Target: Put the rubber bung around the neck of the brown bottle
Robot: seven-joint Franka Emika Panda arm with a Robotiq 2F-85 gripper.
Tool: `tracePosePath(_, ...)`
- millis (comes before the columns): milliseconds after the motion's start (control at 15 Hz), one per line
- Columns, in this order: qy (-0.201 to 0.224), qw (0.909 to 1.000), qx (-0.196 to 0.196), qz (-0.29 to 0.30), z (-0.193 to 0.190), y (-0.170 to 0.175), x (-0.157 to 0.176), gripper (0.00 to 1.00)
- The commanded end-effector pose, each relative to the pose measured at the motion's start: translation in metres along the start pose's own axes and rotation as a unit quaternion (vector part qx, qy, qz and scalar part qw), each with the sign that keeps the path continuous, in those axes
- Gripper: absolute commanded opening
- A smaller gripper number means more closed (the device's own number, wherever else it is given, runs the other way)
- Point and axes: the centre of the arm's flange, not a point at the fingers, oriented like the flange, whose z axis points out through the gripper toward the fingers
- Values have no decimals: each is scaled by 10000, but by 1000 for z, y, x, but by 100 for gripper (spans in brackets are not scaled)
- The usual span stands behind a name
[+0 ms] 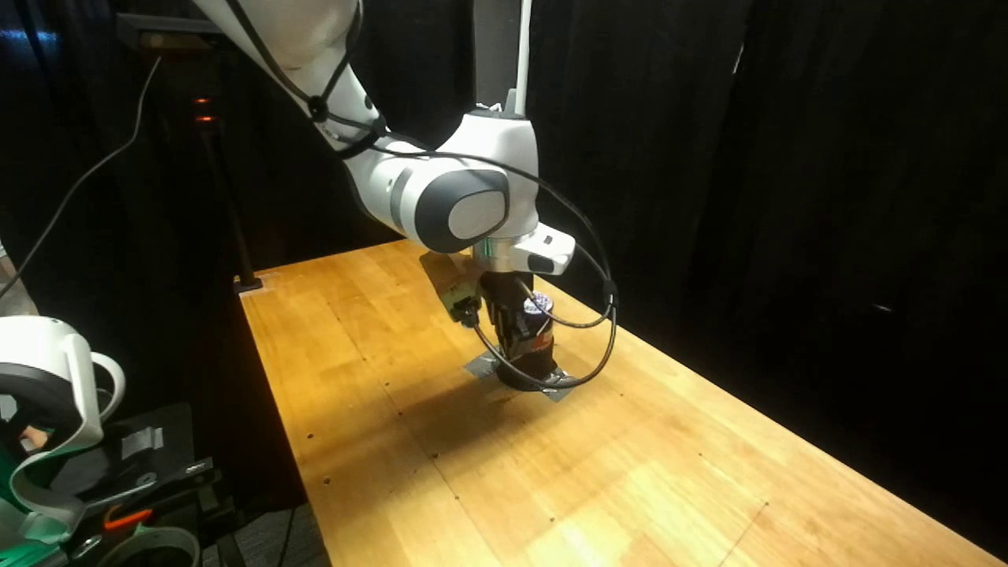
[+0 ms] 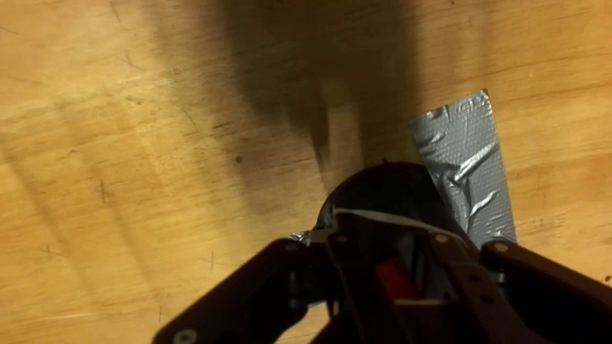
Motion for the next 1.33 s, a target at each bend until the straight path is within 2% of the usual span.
tracePosePath(0, 680, 9975, 26, 163, -8, 8, -41, 7)
tracePosePath(133, 1128, 9932, 101, 281, -8, 14, -53, 3)
tracePosePath(267, 1502, 9879, 190, 341, -11, 21, -66, 8)
tracePosePath(400, 1832, 9819, 341, 342, -13, 26, -78, 9)
tracePosePath(667, 2501, 9646, 795, 262, -17, 26, -100, 9)
tracePosePath(1267, 3363, 9303, 1408, 409, -22, 29, -137, 8)
